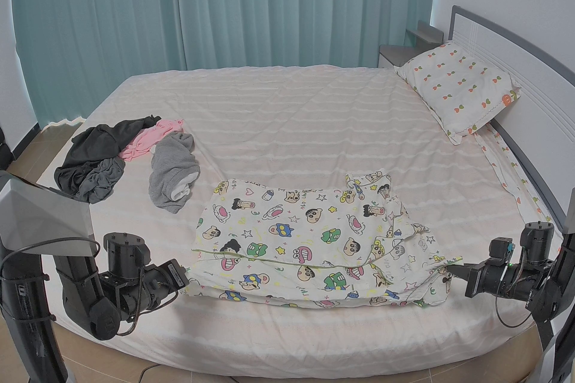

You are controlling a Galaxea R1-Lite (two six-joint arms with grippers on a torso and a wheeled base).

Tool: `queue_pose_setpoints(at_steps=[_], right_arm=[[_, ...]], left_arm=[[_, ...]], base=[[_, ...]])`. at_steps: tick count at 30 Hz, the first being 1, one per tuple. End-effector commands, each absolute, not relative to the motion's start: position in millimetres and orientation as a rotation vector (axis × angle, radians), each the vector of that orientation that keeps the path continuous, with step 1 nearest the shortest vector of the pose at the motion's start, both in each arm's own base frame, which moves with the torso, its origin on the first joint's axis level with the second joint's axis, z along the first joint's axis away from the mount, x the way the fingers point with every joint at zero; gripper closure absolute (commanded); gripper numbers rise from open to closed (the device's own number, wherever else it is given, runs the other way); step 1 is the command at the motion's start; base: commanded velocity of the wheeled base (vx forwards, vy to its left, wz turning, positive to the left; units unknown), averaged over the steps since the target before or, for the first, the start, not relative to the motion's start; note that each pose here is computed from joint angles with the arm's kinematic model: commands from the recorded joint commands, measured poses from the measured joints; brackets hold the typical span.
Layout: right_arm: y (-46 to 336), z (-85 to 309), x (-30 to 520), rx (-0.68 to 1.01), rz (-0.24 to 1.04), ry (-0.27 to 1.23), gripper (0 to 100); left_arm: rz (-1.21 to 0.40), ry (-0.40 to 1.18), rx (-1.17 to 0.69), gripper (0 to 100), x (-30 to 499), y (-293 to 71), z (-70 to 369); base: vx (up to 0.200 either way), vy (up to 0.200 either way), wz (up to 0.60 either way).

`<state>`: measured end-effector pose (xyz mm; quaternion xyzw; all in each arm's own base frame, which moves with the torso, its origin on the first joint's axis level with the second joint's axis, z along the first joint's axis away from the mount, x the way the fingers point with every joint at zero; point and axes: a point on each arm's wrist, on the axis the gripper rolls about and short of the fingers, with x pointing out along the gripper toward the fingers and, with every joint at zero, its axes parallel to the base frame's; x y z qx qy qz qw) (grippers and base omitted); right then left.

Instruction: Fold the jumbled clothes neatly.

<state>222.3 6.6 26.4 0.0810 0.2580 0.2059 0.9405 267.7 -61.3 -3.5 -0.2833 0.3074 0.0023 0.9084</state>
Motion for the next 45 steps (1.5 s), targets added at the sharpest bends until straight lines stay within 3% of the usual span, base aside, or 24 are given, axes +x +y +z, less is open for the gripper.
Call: queue_pose_setpoints(at_steps=[1,22,45], right_arm=[[6.0,11.2,229.3,0.168,0.399,0.547,100],[5.3,4.6,287.0,0.166,0.369,0.401,100],[7.3,-8.2,334.6,0.182,0.327,0.388,100]], left_arm=[[0.013,0.615,-0.592,100,279.6,-59.7,-2.3],[0.031,0.632,-0.590,100,332.8,-67.4,-14.1],[0.103,0.658,-0.594,100,367.2,-77.2,-24.6]], base=[[0.000,0.000,0.00],[0.000,0.000,0.00],[0.000,0.000,0.00]])
